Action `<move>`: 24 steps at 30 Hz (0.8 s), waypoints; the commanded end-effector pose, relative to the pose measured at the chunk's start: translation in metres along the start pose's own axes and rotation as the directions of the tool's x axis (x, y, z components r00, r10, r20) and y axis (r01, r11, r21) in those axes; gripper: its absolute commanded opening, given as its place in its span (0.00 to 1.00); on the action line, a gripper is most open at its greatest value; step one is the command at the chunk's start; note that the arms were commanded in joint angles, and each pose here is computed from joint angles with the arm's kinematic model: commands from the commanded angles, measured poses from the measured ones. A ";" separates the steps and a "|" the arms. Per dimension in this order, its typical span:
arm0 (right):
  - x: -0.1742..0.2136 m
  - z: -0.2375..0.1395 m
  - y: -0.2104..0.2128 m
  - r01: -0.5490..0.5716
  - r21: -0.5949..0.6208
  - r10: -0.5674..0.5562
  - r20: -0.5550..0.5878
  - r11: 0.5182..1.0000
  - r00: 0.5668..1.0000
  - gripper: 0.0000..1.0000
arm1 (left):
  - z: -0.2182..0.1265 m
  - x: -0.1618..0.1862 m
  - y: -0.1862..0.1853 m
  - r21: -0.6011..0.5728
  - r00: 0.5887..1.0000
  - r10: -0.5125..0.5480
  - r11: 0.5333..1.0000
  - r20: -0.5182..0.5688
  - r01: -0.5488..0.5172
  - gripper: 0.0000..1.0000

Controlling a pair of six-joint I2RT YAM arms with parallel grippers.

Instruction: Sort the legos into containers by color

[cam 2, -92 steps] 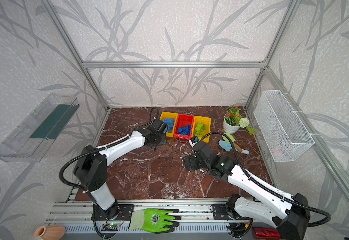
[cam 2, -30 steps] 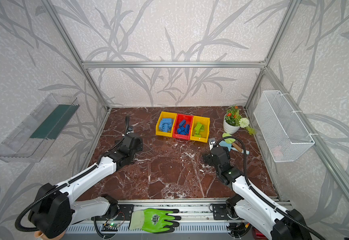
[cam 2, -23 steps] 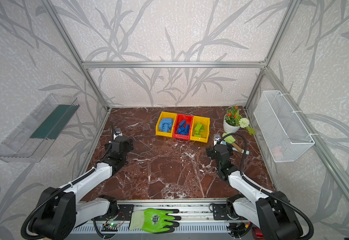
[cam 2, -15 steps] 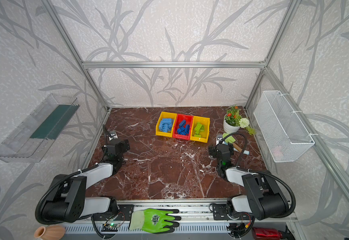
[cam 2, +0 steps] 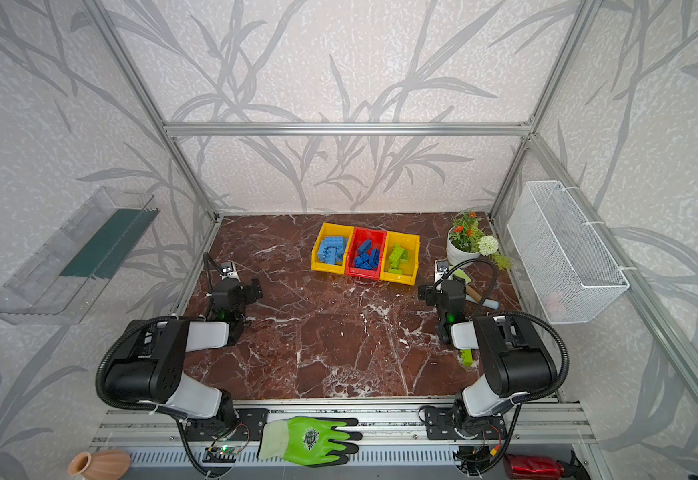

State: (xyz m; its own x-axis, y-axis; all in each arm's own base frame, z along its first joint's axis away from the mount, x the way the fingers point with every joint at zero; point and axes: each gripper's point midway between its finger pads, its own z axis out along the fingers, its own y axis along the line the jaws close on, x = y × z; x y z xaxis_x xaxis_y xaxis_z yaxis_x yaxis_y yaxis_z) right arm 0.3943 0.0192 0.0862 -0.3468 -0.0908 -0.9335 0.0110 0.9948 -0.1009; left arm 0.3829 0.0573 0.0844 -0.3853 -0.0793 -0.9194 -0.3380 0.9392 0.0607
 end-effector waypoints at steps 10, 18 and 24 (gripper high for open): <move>-0.008 0.000 0.009 0.016 -0.057 -0.014 0.045 0.998 0.999 0.99 | 0.000 -0.011 -0.006 0.030 1.000 -0.008 1.000 0.028 0.007 0.99; -0.009 0.000 0.010 0.017 -0.060 -0.014 0.048 0.998 0.999 0.99 | 0.000 -0.011 -0.005 0.030 1.000 -0.008 1.000 0.029 0.007 0.99; -0.009 0.000 0.017 0.035 -0.100 -0.030 0.051 0.994 0.998 0.99 | 0.000 -0.011 -0.005 0.029 1.000 -0.008 1.000 0.028 0.007 0.99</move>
State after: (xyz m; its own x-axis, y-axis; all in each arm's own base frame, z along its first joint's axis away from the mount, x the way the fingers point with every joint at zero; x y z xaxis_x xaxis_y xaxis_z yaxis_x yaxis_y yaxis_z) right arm 0.3945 0.0313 0.0881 -0.3248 -0.1041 -0.9400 -0.0591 0.9942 -0.0897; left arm 0.3838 0.0541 0.0836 -0.3875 -0.0817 -0.9182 -0.3217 0.9454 0.0517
